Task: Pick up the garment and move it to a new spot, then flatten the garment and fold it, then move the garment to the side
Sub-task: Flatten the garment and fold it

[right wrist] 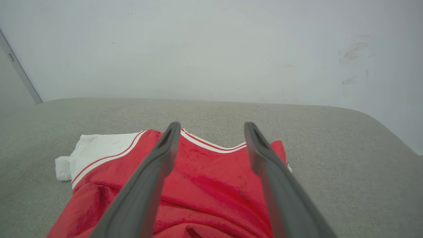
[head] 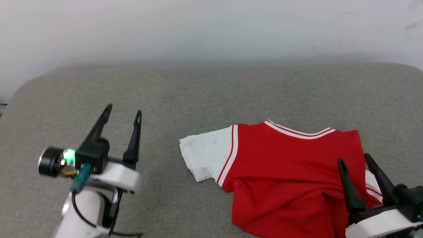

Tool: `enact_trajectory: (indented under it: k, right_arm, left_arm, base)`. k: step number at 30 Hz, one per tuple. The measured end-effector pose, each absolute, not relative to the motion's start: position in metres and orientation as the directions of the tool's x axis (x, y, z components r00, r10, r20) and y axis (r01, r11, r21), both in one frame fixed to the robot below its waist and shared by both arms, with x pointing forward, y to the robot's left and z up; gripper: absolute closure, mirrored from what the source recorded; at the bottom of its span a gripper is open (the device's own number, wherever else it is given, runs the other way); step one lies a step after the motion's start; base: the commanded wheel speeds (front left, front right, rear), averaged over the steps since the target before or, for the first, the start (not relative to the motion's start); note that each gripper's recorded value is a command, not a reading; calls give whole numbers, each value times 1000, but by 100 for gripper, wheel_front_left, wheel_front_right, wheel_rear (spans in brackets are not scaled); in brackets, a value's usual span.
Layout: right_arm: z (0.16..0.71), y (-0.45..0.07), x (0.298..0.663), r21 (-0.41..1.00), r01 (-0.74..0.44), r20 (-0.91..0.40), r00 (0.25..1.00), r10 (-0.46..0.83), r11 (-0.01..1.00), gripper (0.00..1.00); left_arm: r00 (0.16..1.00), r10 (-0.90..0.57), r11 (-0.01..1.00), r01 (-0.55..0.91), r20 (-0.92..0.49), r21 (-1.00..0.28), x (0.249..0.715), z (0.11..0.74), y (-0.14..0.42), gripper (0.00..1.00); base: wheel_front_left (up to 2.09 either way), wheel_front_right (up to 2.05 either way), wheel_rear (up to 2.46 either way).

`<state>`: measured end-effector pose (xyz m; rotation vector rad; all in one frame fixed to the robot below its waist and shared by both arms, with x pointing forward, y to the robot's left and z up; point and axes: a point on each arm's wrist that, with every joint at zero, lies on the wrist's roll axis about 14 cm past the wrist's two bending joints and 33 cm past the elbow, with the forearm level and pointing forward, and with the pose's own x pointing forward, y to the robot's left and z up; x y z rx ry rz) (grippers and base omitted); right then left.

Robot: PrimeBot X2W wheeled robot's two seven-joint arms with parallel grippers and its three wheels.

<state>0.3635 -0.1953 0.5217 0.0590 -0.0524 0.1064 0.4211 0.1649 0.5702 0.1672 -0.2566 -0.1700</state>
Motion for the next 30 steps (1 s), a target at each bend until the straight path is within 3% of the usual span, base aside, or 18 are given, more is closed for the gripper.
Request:
enact_trajectory:
  k: [9,14,23,30]
  right_arm:
    - [504,-188,361,68,-111,11,994,110,992,0]
    - [499,-189,365,61,-105,-4,994,105,993,0]
    - [488,-191,376,52,-98,-25,995,99,994,0]
    - [476,-196,384,46,-83,-56,995,86,996,0]
  left_arm:
    - [932,-345,922,313,114,229,478,594,131,0]
    - [891,-435,872,453,-127,187,496,570,100,0]
    - [645,-483,749,655,-593,102,492,493,71,0]
    - [476,-417,693,718,-774,67,489,443,73,0]
  base:
    - [0,0,0]
    - [0,0,0]
    - [0,0,0]
    - [0,0,0]
